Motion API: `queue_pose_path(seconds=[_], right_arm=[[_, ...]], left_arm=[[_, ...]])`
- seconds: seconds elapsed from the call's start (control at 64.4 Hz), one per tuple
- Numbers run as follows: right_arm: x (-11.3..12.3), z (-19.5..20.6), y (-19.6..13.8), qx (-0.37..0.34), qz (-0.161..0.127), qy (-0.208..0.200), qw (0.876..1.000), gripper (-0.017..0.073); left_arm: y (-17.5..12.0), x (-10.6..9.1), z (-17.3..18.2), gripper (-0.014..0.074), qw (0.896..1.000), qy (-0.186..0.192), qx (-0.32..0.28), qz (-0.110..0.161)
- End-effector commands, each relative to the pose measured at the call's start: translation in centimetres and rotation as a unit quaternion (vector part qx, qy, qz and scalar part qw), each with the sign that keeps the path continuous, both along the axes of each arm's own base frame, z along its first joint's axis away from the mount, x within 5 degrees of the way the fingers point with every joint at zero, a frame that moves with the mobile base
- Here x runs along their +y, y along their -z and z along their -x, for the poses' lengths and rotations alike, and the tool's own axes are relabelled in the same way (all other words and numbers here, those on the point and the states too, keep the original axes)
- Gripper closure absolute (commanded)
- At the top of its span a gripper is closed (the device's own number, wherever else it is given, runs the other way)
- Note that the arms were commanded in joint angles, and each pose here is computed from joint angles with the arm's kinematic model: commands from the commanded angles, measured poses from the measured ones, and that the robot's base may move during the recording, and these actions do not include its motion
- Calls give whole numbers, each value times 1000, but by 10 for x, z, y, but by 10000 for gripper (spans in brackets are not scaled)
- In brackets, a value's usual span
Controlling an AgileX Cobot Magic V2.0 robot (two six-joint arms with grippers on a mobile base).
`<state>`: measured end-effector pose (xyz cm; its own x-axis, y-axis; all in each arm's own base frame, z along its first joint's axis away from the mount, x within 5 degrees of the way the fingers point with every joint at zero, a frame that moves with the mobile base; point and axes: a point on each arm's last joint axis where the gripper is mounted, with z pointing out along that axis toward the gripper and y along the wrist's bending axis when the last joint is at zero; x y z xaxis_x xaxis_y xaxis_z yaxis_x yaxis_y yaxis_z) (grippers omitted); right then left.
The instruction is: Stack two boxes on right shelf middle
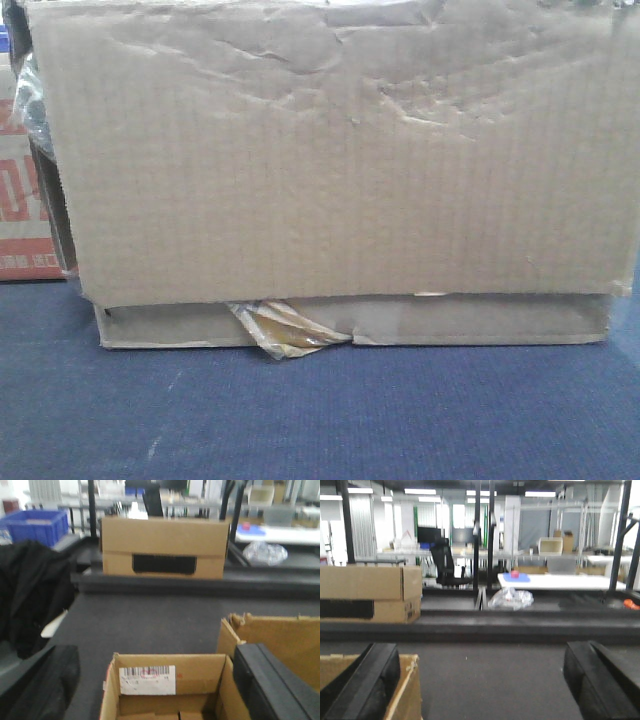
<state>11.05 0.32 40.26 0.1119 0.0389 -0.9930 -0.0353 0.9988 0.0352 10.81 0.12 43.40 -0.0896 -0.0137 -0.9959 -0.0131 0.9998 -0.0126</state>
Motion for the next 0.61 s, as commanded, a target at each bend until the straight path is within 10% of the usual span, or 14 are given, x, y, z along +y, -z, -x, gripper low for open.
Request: queue_pose_path(seconds=[0.0,0.248,0.59], right_arm=[[0,-6,-2,-4,1,0,1000,-10],[1,-9,-2,-2,1,-4,1000,-10],[6,-8,-2,-2,1,-22,1000,-10]], left_arm=[[-2,-3,-24,28,999,11,31,-3],[-11,-3,-95,22,981,4,193,-14],[22,47,-190,27,920,0,390,-24]])
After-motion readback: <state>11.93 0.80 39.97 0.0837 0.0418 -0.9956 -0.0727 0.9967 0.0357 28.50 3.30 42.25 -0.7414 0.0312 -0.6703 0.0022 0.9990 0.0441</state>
